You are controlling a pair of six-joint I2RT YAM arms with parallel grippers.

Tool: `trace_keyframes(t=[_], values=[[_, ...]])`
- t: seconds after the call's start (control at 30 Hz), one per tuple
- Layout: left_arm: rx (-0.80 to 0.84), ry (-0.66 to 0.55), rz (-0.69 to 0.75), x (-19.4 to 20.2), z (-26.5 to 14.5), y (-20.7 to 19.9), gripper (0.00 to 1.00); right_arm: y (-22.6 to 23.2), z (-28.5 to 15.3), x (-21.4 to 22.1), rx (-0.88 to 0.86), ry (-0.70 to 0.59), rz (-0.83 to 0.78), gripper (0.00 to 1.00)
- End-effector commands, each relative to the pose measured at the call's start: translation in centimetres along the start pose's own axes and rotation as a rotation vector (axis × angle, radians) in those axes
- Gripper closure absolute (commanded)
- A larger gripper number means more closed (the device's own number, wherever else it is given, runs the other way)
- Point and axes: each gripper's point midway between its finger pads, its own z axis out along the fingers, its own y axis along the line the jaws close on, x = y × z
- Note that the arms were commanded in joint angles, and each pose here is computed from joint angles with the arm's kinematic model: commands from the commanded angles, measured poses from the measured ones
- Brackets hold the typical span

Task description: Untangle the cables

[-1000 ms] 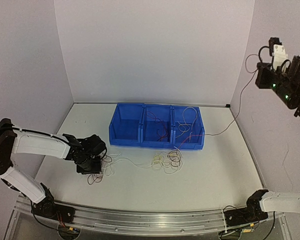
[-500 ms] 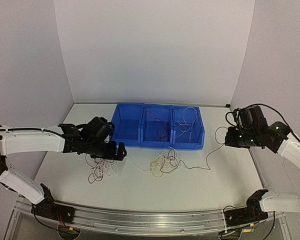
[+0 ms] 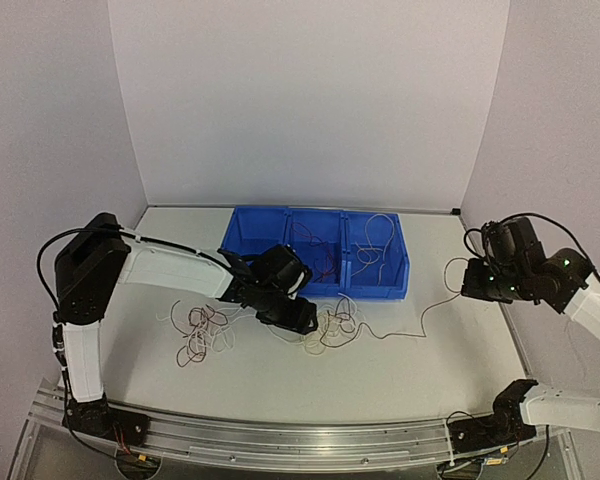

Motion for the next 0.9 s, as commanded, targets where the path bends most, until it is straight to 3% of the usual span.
trace_keyframes(t=[0.0, 0.13, 0.23, 0.37, 0.43, 0.57, 0.6, 0.67, 0.87], values=[[0.079, 0.027, 0.035, -0.5, 1.2, -2.0, 0.3, -0.9, -0.2, 0.0, 0.04, -0.011, 0.012, 1.0], [0.108, 0.063, 0.041, 0.5, 2.3, -2.5, 0.34, -1.0, -0.1, 0.1, 0.047, -0.004, 0.009, 1.0], [0.118, 0.081, 0.038, 1.1, 2.9, -2.8, 0.45, -1.1, 0.1, 0.2, 0.057, 0.002, 0.011, 1.0], [0.085, 0.087, 0.014, 1.3, 3.7, -2.3, 0.85, -1.7, 0.4, 0.4, 0.091, 0.002, 0.005, 1.0], [0.052, 0.079, 0.0, 1.2, 3.8, -1.7, 0.98, -2.3, 0.3, 0.5, 0.121, -0.006, -0.014, 0.86], [0.012, 0.044, -0.013, 0.6, 2.9, -1.1, 1.0, -3.8, -0.8, 0.0, 0.185, -0.034, -0.04, 0.36], [-0.011, 0.032, -0.018, 0.4, 2.5, -0.7, 1.0, -4.3, -1.4, -0.3, 0.204, -0.043, -0.049, 0.28], [-0.067, 0.013, -0.028, 0.3, 1.8, 0.3, 1.0, -4.9, -2.4, -1.0, 0.228, -0.069, -0.075, 0.2], [-0.124, -0.05, -0.022, -0.1, -1.5, 1.5, 1.0, -2.6, -3.1, -2.3, 0.141, -0.036, -0.255, 0.14]])
